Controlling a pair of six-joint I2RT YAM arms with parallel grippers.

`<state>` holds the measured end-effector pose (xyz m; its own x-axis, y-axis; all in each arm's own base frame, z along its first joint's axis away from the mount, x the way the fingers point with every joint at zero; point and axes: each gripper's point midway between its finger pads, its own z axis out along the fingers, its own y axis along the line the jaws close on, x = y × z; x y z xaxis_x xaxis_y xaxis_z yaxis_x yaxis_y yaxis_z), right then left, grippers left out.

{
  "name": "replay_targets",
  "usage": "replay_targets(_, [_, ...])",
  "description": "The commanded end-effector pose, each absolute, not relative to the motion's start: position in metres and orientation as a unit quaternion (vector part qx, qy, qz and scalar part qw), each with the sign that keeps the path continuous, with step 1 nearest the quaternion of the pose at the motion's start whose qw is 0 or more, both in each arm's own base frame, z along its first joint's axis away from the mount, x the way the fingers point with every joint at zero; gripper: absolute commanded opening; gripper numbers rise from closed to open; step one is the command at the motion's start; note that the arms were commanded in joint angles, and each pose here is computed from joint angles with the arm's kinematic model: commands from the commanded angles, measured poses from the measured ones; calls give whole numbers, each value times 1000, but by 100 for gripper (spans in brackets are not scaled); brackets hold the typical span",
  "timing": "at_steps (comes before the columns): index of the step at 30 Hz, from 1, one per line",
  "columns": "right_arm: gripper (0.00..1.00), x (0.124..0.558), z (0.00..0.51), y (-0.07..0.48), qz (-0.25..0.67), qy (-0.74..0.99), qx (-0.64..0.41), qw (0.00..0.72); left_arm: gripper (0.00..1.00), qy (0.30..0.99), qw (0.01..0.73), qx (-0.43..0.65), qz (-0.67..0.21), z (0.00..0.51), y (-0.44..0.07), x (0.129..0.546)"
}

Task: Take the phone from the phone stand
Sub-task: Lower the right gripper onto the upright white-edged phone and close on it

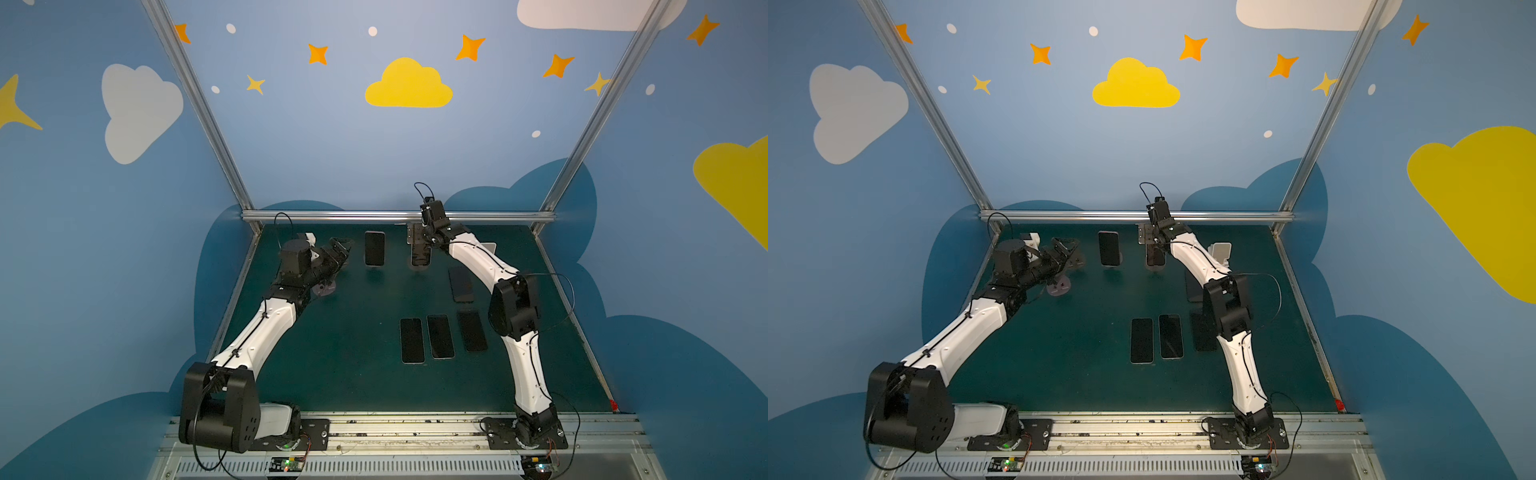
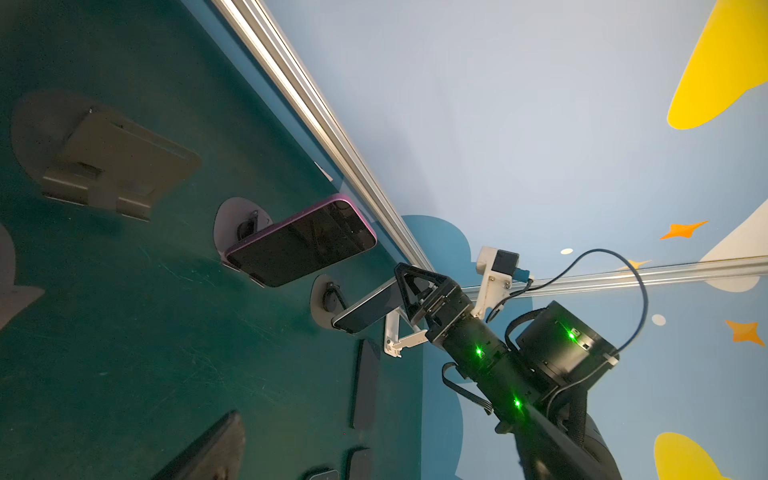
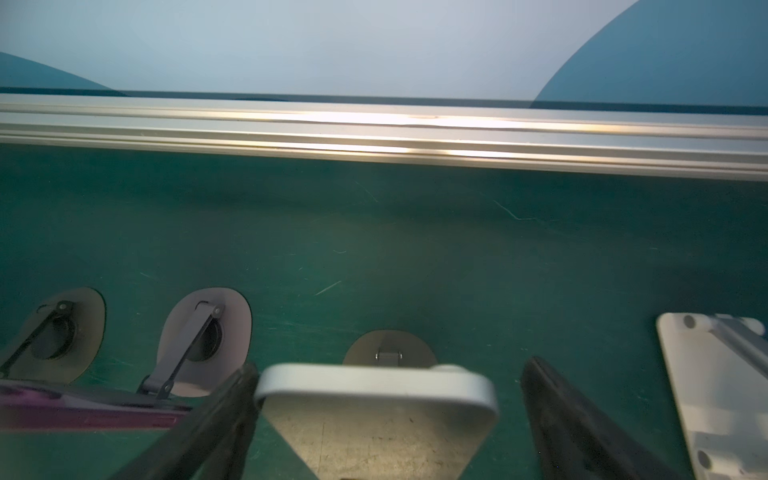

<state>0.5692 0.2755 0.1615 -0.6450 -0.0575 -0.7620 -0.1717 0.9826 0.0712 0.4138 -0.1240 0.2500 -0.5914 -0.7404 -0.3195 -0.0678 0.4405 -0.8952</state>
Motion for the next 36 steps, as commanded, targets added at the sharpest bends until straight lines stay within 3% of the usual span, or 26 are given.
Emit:
replay_targets(1, [98, 571, 155, 281, 86, 907, -63, 406, 100, 746, 395, -244, -478, 280, -124, 414])
replay_targets(27, [97, 575, 153, 285, 95, 906, -53, 409, 100, 746, 399, -244, -474, 280, -122, 414])
replay_targets(36, [85, 577, 156, 276, 57, 903, -35, 425, 100, 741, 404, -241, -480, 286, -122, 412])
